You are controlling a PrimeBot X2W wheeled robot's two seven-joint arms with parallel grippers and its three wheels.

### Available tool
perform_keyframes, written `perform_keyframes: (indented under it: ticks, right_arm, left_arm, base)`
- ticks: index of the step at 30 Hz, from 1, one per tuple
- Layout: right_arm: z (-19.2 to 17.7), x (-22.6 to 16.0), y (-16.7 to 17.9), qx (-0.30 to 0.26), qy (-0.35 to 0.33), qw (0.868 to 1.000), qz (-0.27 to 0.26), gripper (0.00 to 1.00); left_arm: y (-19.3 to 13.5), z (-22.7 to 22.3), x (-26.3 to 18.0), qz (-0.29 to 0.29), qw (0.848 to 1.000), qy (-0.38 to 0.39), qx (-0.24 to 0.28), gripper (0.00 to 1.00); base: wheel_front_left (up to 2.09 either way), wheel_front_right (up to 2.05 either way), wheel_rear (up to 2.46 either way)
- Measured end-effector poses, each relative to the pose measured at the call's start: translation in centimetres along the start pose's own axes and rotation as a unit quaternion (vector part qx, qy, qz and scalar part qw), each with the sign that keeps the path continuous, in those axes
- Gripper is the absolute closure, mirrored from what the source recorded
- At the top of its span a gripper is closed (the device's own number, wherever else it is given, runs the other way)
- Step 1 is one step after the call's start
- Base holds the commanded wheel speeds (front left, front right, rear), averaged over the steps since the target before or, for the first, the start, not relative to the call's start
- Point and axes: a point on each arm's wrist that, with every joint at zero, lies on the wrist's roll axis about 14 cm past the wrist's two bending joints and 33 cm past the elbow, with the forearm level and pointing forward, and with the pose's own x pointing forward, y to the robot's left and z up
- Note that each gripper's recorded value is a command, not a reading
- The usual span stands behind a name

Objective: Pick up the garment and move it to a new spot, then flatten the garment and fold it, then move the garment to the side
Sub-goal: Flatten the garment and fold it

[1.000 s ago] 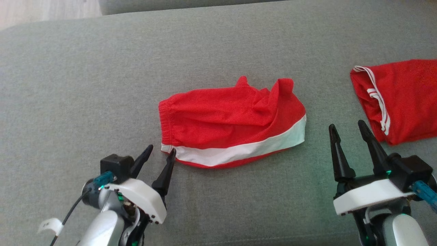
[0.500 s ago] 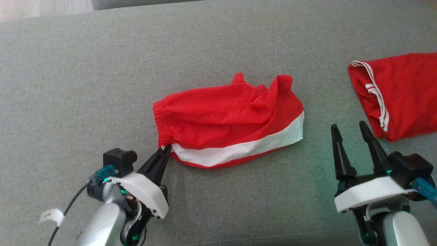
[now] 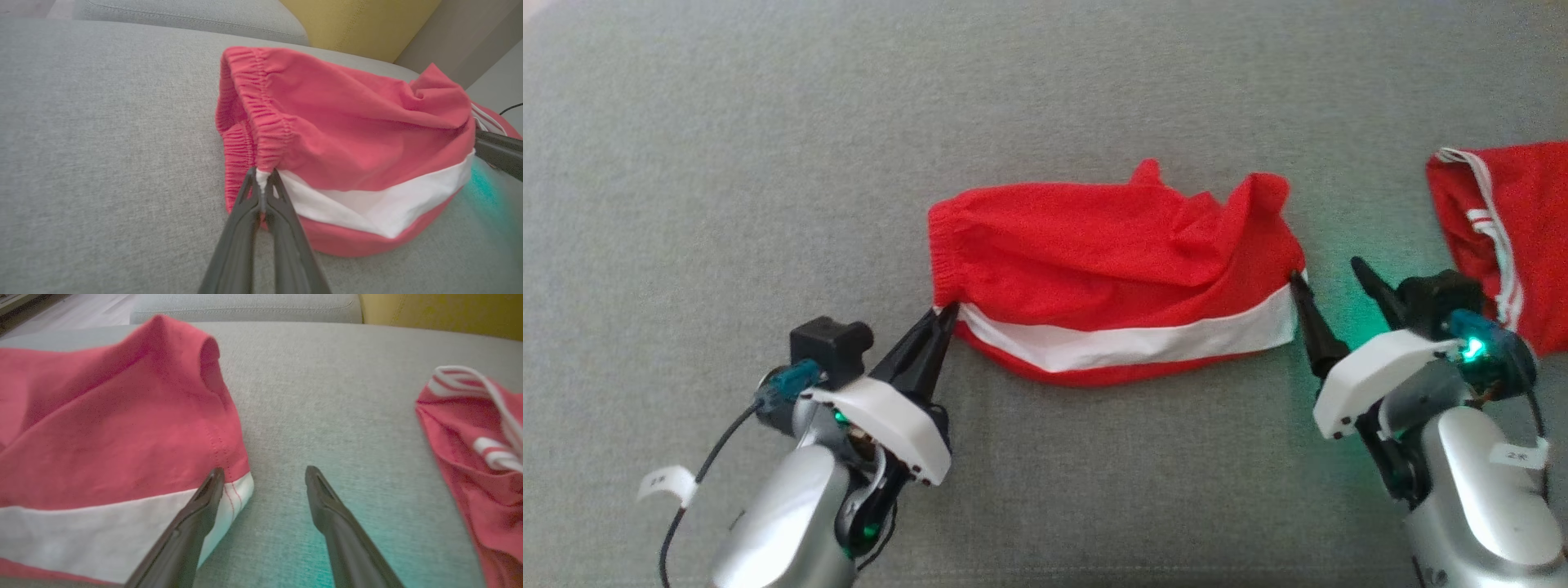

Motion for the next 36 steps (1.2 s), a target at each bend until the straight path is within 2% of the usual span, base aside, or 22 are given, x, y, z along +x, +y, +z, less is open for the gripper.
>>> perform_keyframes:
  ticks: [5,6,7,8,12,15,21,25,30,36]
  right_arm:
    - [-2.0,1.3,1.7,0.007,0.044,0.999,0.028,0.0]
    - [-2.1,1.4,1.8,0.01,0.047,0.998,0.029,0.18]
    - [-2.2,1.4,1.9,0.014,0.049,0.998,0.031,0.54]
    - [-2.2,1.4,1.9,0.017,0.052,0.998,0.032,1.0]
    - [-2.0,1.3,1.9,0.025,0.05,0.998,0.032,1.0]
    - [-0.7,0.7,1.2,0.032,0.019,0.999,0.021,1.0]
    - [5.0,-2.1,0.0,0.034,-0.091,0.995,-0.003,1.0]
    - [10.3,-4.5,0.1,0.015,-0.174,0.985,-0.005,1.0]
    - [17.5,-8.6,0.3,-0.016,-0.28,0.96,-0.012,1.0]
    - [27.6,-15.6,0.9,-0.047,-0.425,0.904,-0.019,1.0]
  left_arm:
    - [0.4,-0.3,0.2,0.003,1.0,-0.002,-0.002,1.0]
    - [0.5,-0.5,0.2,0.005,1.0,0.0,-0.003,1.0]
    - [0.6,-0.5,0.2,0.005,1.0,-0.002,-0.003,1.0]
    - [0.6,-0.5,0.2,0.005,1.0,-0.004,-0.003,1.0]
    - [0.6,0.0,0.2,0.005,1.0,-0.017,-0.001,1.0]
    - [0.6,1.2,0.2,0.008,0.999,-0.041,0.004,1.0]
    - [-0.1,6.9,-0.5,0.002,0.992,-0.126,0.031,1.0]
    - [-0.8,10.8,-1.5,0.001,0.983,-0.177,0.045,1.0]
    - [-2.9,16.5,-3.4,-0.018,0.967,-0.245,0.07,1.0]
    - [-5.8,25.9,-6.8,-0.039,0.929,-0.349,0.12,1.0]
  base:
    - [0.0,0.0,0.0]
    - [0.0,0.0,0.0]
    - [0.0,0.0,0.0]
    - [0.0,0.0,0.0]
    - [0.0,0.0,0.0]
    - [0.0,0.0,0.0]
    - [0.0,0.0,0.0]
    - [0.0,0.0,0.0]
    - [0.0,0.0,0.0]
    - [0.0,0.0,0.0]
